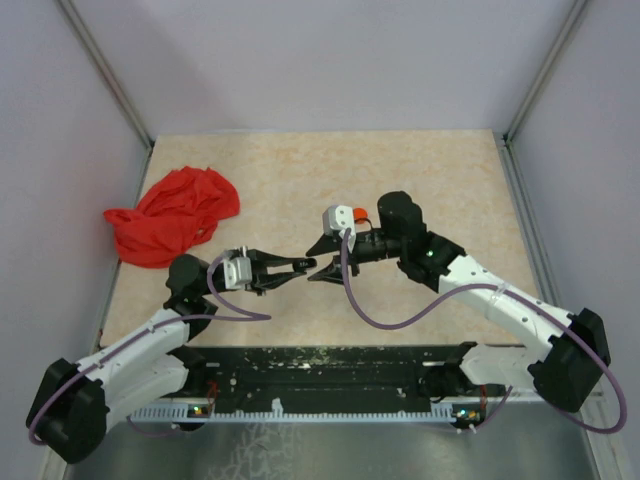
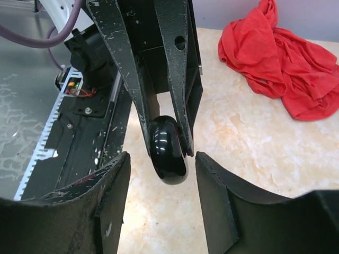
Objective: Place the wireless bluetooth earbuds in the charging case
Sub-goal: Place the charging case at the center of the board.
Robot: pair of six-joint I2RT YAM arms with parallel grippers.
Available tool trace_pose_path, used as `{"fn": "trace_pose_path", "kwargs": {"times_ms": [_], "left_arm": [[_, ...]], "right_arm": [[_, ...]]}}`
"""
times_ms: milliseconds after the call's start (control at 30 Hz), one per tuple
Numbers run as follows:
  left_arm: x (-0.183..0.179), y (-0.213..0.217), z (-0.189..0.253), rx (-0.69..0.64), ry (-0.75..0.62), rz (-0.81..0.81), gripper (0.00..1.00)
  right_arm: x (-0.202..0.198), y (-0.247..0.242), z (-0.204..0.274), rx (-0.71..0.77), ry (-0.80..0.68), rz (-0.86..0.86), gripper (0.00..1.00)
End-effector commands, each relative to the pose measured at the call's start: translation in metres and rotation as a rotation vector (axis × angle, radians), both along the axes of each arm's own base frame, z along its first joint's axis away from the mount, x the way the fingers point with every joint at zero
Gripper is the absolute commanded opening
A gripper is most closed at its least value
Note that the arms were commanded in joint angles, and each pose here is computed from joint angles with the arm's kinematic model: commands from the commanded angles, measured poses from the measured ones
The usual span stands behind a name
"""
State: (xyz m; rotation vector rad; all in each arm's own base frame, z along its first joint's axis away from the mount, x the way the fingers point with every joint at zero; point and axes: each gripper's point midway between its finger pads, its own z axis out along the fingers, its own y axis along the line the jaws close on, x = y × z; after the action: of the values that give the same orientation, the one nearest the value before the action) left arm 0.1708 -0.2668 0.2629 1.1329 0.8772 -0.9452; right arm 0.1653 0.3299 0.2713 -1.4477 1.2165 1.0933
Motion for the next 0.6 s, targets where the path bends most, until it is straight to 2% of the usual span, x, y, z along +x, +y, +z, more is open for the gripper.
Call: {"fn": "trace_pose_path", "kwargs": {"times_ms": [0,100,233,333,367,433,567], "left_arm": [[-0.002,-0.001,0.019,-0.043,-0.021,-0.014,0.0],[-0.001,-0.002,0.017,-0.04,-0.011,-0.017,0.02],[-0.001,-0.002,0.017,-0.04,0.0,-0.017,0.05],[0.001,-0.003,0.016,-0.036,0.011,-0.015,0.15],[0.003,-0.002,0.017,-0.035,0.013,-0.003,0.19],[0.011,-0.001,0.016,-0.036,0.027,0.041,0.36],[0.033,0.005,0.013,-0.031,0.053,0.166,0.61]], "right_arm": [[-0.002,0.007,0.013,0.051,-0.04,0.044,0.5],[-0.002,0.009,0.01,0.046,-0.032,0.051,0.41],[0.0,0.009,0.007,0.041,-0.026,0.044,0.23],[0.006,0.009,0.002,0.026,-0.021,0.004,0.1],[0.008,0.008,0.0,0.019,-0.019,-0.009,0.08],[0.014,0.006,-0.002,0.015,-0.009,-0.035,0.03],[0.029,-0.004,-0.003,0.039,0.049,-0.099,0.02]]}}
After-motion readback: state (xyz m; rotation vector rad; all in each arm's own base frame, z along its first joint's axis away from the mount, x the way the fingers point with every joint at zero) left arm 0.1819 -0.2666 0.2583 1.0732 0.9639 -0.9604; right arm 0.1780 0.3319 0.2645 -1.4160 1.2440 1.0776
